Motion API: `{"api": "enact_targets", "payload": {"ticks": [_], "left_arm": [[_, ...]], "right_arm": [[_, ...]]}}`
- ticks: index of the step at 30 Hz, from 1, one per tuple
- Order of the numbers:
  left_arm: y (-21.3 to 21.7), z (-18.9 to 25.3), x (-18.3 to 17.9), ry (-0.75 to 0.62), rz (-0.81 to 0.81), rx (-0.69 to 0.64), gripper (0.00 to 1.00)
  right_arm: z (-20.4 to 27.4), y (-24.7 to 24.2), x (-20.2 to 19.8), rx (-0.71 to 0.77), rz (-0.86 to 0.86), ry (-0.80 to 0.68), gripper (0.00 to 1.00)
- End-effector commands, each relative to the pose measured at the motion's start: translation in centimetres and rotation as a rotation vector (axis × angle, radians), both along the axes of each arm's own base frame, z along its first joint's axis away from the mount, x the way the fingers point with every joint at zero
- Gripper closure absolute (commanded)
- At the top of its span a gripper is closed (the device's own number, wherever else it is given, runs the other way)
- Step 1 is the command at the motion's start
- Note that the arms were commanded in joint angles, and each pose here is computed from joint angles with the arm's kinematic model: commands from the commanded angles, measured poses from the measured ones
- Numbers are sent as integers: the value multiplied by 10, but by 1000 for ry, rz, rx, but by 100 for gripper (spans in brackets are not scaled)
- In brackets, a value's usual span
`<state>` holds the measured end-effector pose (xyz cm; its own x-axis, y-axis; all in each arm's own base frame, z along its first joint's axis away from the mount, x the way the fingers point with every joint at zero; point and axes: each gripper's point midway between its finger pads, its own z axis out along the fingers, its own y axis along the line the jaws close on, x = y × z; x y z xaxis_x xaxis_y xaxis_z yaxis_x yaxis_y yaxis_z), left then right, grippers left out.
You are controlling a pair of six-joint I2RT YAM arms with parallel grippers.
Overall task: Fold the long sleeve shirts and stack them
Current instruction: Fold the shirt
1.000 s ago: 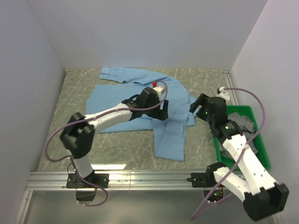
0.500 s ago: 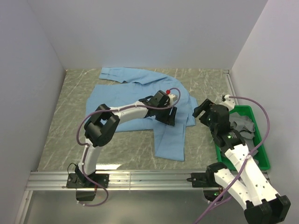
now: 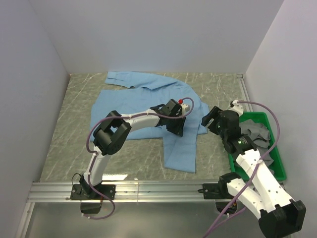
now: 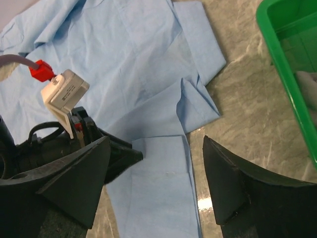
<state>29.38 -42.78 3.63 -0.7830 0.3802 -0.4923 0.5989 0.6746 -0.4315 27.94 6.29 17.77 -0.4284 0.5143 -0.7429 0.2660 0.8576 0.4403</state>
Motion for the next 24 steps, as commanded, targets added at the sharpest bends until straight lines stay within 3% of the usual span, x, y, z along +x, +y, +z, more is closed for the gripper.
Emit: {"api": "enact_targets", "payload": {"ticks": [1, 2, 4, 11, 14, 24], "left_arm": [[-12, 21, 1, -46, -59, -60, 80], [-11, 28, 1, -53, -68, -63, 93], [-9, 38, 3, -95, -89, -59, 99], [3, 99, 12, -304, -165, -94, 99], [6, 112, 10, -331, -219, -100, 99], [25, 161, 7, -517, -397, -96, 100]], "right_arm": [[1, 7, 6, -2, 47, -21, 19], [0, 8, 7, -5, 55, -16, 19], [0, 15, 7, -3, 95, -9, 19], [-1, 35, 11, -22, 263, 11, 19], [2, 46, 10, -10, 341, -2, 20], [26, 69, 9, -14, 542, -176, 19]]}}
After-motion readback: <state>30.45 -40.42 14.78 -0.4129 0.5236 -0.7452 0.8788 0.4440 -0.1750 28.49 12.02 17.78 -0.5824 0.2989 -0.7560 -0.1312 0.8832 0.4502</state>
